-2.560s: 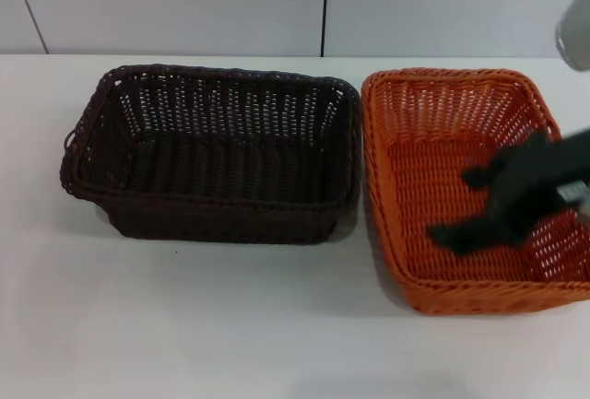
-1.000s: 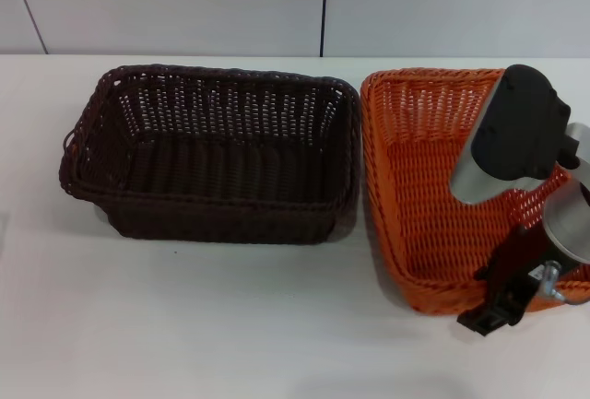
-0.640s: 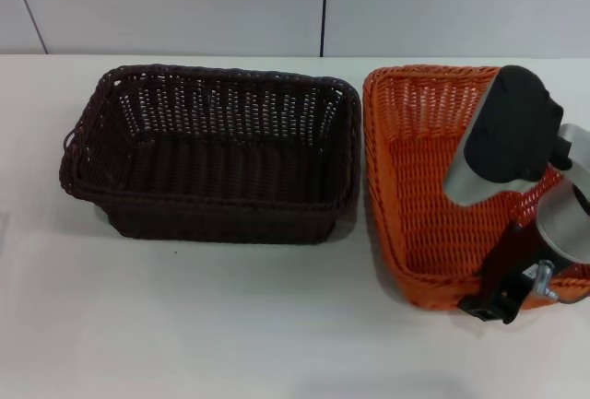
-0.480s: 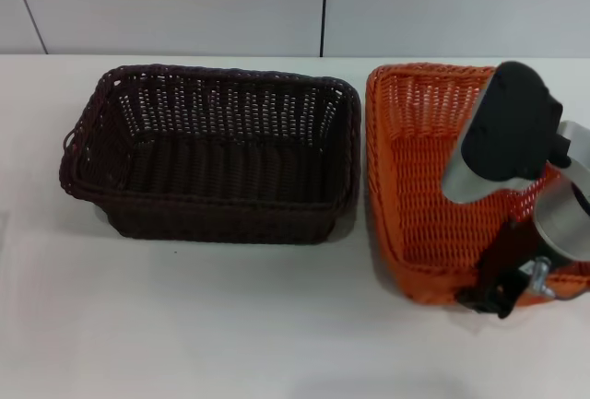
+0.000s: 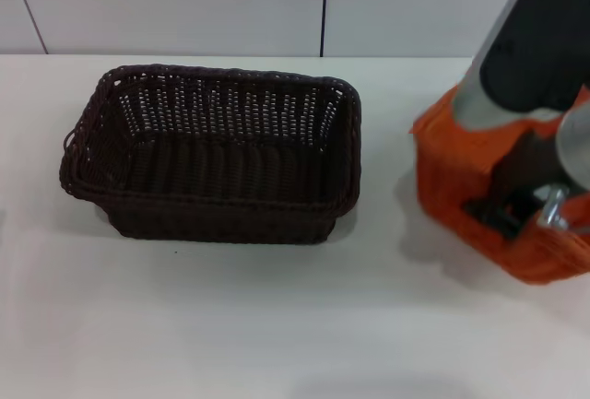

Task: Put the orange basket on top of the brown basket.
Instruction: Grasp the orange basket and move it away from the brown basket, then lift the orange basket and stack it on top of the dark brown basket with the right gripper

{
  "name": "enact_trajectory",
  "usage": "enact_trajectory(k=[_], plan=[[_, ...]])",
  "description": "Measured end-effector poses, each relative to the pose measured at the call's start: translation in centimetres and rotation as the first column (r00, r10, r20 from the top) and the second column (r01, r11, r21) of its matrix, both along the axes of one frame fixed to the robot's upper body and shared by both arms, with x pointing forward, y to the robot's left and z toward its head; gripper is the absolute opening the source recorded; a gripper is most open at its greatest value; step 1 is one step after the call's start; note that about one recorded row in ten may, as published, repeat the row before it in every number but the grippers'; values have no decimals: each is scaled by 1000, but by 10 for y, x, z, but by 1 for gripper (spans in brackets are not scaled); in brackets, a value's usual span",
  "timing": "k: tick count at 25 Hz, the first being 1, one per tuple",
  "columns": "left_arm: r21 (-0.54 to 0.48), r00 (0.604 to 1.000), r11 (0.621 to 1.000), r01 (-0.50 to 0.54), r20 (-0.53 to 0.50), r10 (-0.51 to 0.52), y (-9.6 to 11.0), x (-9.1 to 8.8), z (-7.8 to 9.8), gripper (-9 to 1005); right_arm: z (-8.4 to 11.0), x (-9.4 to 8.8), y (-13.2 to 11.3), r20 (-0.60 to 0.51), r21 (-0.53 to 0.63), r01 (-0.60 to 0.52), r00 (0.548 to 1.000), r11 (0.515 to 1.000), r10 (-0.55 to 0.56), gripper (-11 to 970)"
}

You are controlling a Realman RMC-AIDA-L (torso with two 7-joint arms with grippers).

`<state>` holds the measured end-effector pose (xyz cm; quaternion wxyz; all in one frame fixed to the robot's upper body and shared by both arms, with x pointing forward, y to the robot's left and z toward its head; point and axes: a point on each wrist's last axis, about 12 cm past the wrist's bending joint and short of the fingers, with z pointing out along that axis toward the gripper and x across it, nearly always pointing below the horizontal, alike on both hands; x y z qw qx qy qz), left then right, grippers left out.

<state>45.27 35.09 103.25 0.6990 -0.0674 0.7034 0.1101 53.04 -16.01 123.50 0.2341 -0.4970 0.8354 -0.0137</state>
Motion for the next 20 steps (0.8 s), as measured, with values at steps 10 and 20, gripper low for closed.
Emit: enact_trajectory(k=[10,20], plan=[[0,1000,1000,-1,7,1,1,0,1,793,37,2,21,231,-90,-103,965,991,122,139],[-5,1000,1000,2,1,-2,-1,-2,-1,793,25,-2,61,304,-458,-526,666,717,682,139]])
